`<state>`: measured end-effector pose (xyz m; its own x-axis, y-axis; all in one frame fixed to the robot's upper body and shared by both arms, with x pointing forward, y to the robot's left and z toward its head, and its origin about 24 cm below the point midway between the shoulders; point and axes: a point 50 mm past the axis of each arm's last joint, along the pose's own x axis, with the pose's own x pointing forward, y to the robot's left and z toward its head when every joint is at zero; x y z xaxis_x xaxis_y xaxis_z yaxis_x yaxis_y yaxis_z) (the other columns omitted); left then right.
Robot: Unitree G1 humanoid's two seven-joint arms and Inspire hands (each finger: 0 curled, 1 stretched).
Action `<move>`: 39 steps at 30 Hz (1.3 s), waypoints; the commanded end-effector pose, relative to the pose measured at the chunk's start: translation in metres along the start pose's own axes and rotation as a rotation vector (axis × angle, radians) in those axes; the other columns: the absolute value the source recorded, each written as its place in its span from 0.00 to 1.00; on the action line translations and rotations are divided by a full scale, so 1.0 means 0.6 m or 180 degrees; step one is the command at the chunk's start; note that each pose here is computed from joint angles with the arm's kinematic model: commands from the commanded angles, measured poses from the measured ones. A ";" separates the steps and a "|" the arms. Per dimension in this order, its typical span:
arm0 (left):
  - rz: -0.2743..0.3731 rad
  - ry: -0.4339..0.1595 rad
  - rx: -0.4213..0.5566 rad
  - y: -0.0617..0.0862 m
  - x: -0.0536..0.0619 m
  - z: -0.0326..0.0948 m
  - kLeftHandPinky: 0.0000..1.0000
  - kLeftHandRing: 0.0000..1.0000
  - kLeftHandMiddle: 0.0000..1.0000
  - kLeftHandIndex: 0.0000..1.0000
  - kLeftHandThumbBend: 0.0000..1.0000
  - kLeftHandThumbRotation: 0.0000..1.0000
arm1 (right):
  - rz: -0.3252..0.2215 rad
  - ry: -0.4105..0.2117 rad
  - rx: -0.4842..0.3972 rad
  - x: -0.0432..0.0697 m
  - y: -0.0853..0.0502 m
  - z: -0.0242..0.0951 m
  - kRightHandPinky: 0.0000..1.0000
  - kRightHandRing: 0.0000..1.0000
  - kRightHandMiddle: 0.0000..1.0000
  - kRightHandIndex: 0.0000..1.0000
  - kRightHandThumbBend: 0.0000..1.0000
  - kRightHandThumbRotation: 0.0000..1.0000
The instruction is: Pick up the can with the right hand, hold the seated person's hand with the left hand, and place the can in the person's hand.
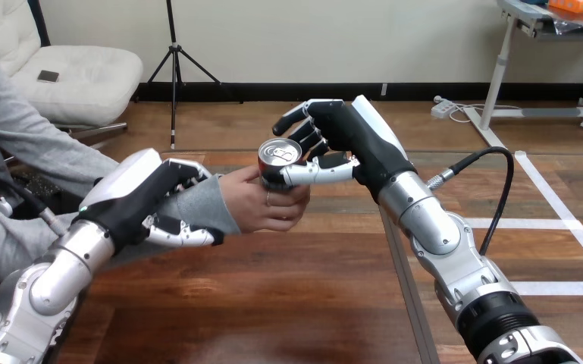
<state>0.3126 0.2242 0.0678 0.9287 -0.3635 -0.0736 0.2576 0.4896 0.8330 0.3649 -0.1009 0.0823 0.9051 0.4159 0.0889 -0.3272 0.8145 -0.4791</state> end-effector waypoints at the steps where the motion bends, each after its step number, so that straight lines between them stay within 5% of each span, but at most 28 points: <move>1: 0.0472 -0.0491 0.0093 0.052 0.023 0.054 0.53 0.66 0.70 0.71 0.66 0.49 | -0.0123 -0.0472 -0.0078 0.025 -0.032 0.064 0.49 0.58 0.60 0.64 0.95 0.59; 29: 0.0709 -0.0368 -0.0270 0.014 -0.007 0.021 0.60 0.76 0.79 0.77 0.72 0.49 | -0.0223 -0.0381 0.0004 -0.016 -0.047 0.018 0.58 0.66 0.69 0.71 0.97 0.84; 39: 0.0721 -0.0306 -0.0627 -0.010 -0.027 0.003 0.63 0.80 0.83 0.82 0.75 0.47 | -0.0254 -0.0333 -0.0004 -0.039 -0.052 -0.001 0.60 0.69 0.71 0.73 0.99 0.90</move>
<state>0.2980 0.2206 0.0661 0.9341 -0.3367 0.1187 0.1340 0.6390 0.7575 0.3552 -0.1255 0.0822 0.9007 0.4083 0.1484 -0.2991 0.8305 -0.4700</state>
